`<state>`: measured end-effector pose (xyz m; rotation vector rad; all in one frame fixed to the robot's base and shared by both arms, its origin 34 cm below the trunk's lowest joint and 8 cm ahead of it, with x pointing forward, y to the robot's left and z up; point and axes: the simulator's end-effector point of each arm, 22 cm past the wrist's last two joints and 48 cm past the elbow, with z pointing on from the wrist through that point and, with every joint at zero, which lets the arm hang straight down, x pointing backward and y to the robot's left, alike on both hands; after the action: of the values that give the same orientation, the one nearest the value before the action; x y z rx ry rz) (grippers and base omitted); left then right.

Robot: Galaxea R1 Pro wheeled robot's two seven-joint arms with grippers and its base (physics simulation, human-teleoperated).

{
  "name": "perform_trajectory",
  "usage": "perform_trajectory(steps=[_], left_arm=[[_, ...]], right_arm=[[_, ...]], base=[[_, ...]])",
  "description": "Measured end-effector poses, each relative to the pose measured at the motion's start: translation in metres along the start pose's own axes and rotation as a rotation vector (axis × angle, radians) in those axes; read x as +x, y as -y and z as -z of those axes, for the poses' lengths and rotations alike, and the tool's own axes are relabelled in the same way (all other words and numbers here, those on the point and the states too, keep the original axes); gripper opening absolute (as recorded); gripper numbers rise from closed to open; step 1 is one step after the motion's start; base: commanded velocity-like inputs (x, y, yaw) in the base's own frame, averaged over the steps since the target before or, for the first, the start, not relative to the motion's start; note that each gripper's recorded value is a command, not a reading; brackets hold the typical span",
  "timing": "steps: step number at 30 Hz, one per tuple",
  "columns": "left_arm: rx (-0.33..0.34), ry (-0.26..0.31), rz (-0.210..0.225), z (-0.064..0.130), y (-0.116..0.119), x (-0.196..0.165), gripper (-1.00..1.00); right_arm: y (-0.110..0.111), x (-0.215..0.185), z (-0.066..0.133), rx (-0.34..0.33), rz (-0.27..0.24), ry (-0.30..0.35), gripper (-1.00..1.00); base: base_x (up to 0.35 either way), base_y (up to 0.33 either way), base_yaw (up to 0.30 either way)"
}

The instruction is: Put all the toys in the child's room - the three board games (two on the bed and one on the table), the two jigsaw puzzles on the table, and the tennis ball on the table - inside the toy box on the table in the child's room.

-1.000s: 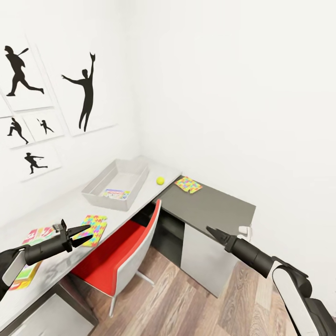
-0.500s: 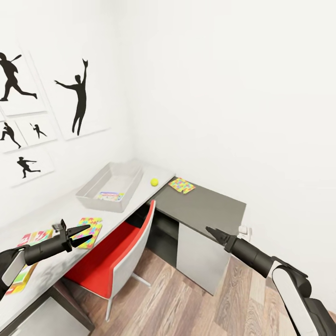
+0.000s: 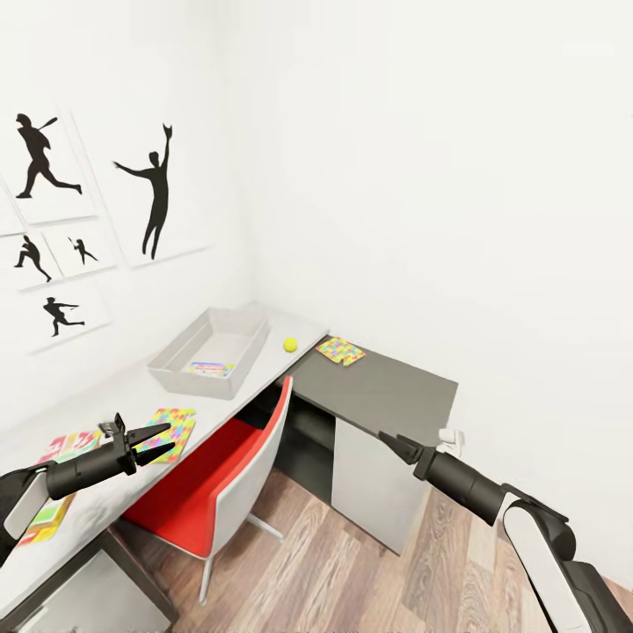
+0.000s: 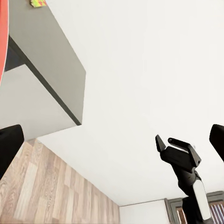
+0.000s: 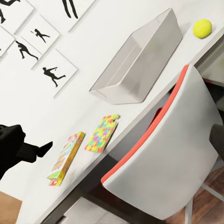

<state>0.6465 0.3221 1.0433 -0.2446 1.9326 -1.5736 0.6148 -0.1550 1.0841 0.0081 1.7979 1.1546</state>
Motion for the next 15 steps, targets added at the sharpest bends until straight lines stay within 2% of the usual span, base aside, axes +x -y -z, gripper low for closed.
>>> perform_trajectory(steps=[10,15], left_arm=[[0.001,0.000,-0.004,0.0001,0.0021,-0.0003,1.00],[0.001,0.000,-0.004,0.0003,0.0021,-0.0005,1.00]], right_arm=[[-0.0015,-0.0017,0.0007,-0.001,0.001,0.003,1.00],[-0.0017,-0.0016,0.0007,-0.002,0.000,0.003,1.00]], base=[[-0.051,0.001,-0.002],[-0.068,0.067,-0.174]])
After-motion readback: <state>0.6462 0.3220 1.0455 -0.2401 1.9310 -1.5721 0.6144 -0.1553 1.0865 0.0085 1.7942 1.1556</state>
